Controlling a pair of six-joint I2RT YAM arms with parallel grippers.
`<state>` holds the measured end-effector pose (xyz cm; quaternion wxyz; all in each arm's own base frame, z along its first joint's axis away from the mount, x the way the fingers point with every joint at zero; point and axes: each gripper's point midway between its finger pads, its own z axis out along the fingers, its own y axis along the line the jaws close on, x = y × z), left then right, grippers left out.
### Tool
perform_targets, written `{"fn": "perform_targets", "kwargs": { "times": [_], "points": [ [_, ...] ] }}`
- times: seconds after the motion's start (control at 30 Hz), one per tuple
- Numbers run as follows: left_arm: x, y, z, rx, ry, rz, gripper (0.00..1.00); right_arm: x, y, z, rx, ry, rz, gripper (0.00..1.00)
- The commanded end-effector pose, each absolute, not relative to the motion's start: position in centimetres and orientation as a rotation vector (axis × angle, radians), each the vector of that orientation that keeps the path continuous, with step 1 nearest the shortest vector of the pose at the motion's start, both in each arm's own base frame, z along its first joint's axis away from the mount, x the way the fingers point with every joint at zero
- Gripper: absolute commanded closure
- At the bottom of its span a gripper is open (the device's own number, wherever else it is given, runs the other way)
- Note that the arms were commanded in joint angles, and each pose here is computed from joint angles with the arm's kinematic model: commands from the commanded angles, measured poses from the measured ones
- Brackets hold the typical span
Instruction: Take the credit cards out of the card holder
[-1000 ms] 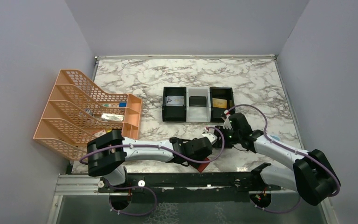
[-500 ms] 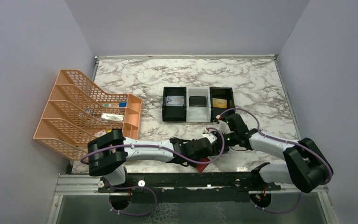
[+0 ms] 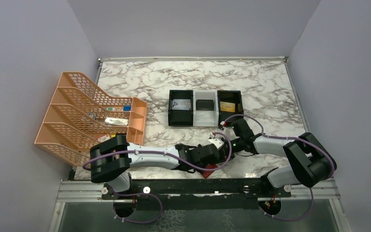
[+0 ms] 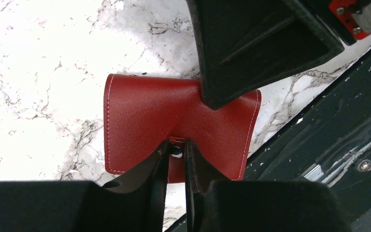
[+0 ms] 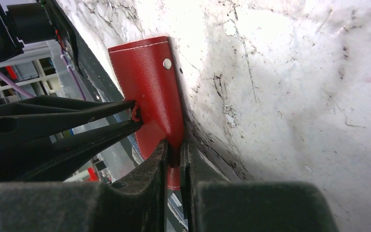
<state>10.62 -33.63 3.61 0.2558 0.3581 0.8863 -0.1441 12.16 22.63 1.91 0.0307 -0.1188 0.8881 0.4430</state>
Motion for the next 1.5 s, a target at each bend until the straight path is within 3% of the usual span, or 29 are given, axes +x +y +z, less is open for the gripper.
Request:
{"fn": "perform_targets", "kwargs": {
  "times": [0.0, 0.17, 0.47, 0.63, 0.8, 1.07, 1.4, 1.47],
  "points": [
    [12.1, -32.1, 4.2, 0.870, 2.374, -0.309, 0.94, 12.4, 22.3, 0.9, -0.322, 2.740, 1.289, 0.94],
    [12.9, -30.9, 4.6, 0.757, 2.361, -0.267, 0.98, 12.8, 22.2, 0.9, -0.224, 2.713, 1.267, 0.99],
    [13.7, -30.0, 4.8, 0.654, 2.351, -0.233, 0.97, 12.6, 21.7, 0.5, -0.121, 2.709, 1.240, 0.99],
    [13.7, -30.8, 5.1, 0.670, 2.348, -0.252, 0.78, 12.9, 21.7, 0.6, -0.103, 2.702, 1.231, 0.99],
    [13.5, -30.9, 5.5, 0.603, 2.368, -0.283, 0.51, 13.4, 21.7, 1.0, -0.017, 2.667, 1.229, 0.99],
    [13.1, -30.2, 5.1, 0.379, 2.460, -0.301, 0.37, 13.5, 21.3, 0.9, 0.089, 2.646, 1.219, 0.99],
    [13.9, -28.6, 4.4, 0.141, 2.503, -0.277, 0.28, 13.1, 20.7, 0.5, 0.197, 2.618, 1.217, 0.99],
    [14.2, -28.4, 4.4, 0.097, 2.496, -0.281, 0.21, 12.7, 20.5, 0.1, 0.221, 2.628, 1.214, 0.99]
  ]
}}
